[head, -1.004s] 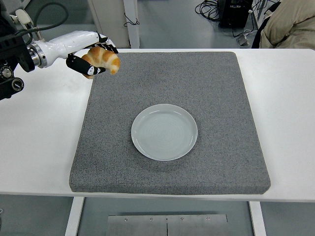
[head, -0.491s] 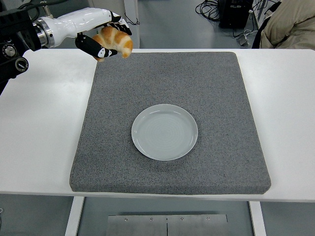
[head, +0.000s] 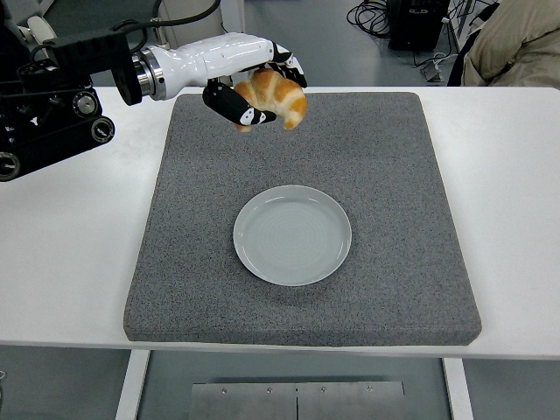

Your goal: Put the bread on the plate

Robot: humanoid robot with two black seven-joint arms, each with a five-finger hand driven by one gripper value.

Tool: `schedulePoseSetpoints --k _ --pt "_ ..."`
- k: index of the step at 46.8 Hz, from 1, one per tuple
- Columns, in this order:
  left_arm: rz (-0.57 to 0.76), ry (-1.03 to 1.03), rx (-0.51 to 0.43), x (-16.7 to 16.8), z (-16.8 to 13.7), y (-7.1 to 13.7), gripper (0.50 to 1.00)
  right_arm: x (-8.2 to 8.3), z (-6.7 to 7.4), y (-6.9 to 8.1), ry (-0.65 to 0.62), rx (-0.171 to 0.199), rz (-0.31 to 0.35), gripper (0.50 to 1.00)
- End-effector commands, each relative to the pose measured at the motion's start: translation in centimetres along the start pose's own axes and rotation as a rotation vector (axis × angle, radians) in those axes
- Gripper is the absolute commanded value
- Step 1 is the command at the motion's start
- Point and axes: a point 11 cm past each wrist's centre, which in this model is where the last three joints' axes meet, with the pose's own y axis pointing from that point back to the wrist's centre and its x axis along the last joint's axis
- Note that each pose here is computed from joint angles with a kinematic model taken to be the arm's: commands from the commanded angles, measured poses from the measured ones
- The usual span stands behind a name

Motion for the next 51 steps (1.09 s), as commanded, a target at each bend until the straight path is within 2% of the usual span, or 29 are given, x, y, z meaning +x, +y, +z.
schedulePoseSetpoints --k 1,21,40,51 --pt "-0.008 0.0 -0.014 -0.4 0.5 -0.4 0.605 0.0 0.1 0.0 0.0 -0.001 0.0 1.0" --pt "-0.051 0.001 -0.104 -2.5 3.2 -1.6 0.607 0.0 0.0 0.0 0.0 0.001 0.0 1.0" --pt "-0.076 -0.016 -0.089 -7.2 1.8 -0.9 0.605 0.0 0.0 0.0 -0.001 0.001 0.001 1.0" --pt "-0.093 -0.036 -0.107 -10.0 2.0 -0.8 0.605 0.0 0.1 0.0 0.0 -0.001 0.0 1.0"
